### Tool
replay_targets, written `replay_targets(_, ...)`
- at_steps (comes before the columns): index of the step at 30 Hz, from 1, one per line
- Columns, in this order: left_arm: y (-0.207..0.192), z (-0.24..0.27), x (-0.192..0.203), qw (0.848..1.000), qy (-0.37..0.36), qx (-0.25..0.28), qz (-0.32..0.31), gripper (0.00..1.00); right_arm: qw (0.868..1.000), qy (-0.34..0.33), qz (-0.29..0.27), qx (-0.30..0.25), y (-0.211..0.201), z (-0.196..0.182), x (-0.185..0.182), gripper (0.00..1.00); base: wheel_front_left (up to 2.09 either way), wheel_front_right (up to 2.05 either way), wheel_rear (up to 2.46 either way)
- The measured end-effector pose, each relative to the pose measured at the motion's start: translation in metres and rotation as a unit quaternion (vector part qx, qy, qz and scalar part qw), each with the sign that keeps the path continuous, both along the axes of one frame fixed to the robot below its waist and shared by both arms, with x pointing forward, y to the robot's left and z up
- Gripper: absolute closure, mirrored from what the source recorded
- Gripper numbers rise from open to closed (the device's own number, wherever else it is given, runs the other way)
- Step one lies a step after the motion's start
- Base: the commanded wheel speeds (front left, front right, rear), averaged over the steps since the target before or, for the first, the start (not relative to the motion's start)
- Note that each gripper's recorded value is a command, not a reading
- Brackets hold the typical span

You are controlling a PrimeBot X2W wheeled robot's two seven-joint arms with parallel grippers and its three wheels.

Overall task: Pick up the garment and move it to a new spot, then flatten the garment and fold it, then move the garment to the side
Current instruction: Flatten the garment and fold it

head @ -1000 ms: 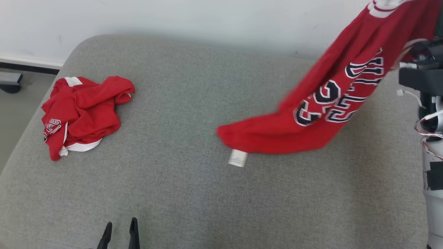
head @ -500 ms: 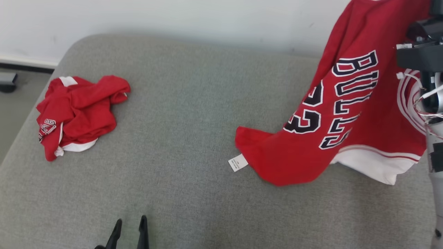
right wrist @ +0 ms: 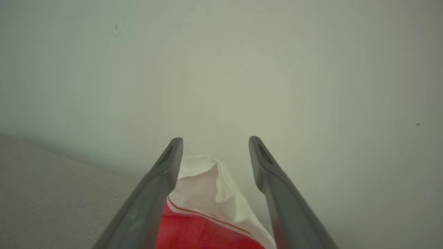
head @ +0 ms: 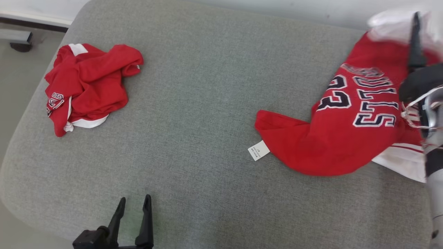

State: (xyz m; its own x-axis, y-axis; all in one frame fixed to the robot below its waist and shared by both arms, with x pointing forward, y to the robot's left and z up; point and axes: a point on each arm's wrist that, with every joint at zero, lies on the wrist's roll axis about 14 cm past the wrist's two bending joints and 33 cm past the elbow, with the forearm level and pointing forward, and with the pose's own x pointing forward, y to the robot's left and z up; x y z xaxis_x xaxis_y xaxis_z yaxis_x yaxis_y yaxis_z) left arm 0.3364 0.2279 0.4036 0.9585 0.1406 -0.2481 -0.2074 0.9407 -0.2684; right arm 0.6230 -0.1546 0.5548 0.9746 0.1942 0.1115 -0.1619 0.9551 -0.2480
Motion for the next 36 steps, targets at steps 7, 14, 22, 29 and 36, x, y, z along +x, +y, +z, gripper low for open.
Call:
replay_targets(7, -0.003, 0.005, 0.004, 1.0, -0.009, 0.004, -0.007, 0.0, 1.0, 0.024, -0.001, 0.012, -0.001, -0.022, -0.018, 0.0, 0.0, 0.0, 0.0)
replay_targets(14, -0.016, 0.014, 0.008, 0.999, -0.026, 0.001, -0.029, 0.0, 0.998, 0.038, -0.03, 0.034, -0.032, -0.037, -0.066, 0.0, 0.0, 0.0, 0.0)
replay_targets(22, -0.027, 0.03, 0.014, 0.997, -0.054, 0.014, -0.054, 0.0, 0.992, 0.096, -0.062, 0.045, -0.057, -0.082, -0.136, 0.0, 0.0, 0.0, 0.0)
replay_targets(29, -0.037, 0.037, 0.017, 0.995, -0.067, 0.016, -0.07, 0.0, 0.984, 0.148, -0.081, 0.05, -0.066, -0.117, -0.176, 0.0, 0.0, 0.0, 0.0)
replay_targets(36, -0.041, 0.031, 0.02, 0.995, -0.056, 0.017, -0.078, 0.0, 0.98, 0.175, -0.085, 0.051, -0.067, -0.136, -0.174, 0.0, 0.0, 0.0, 0.0)
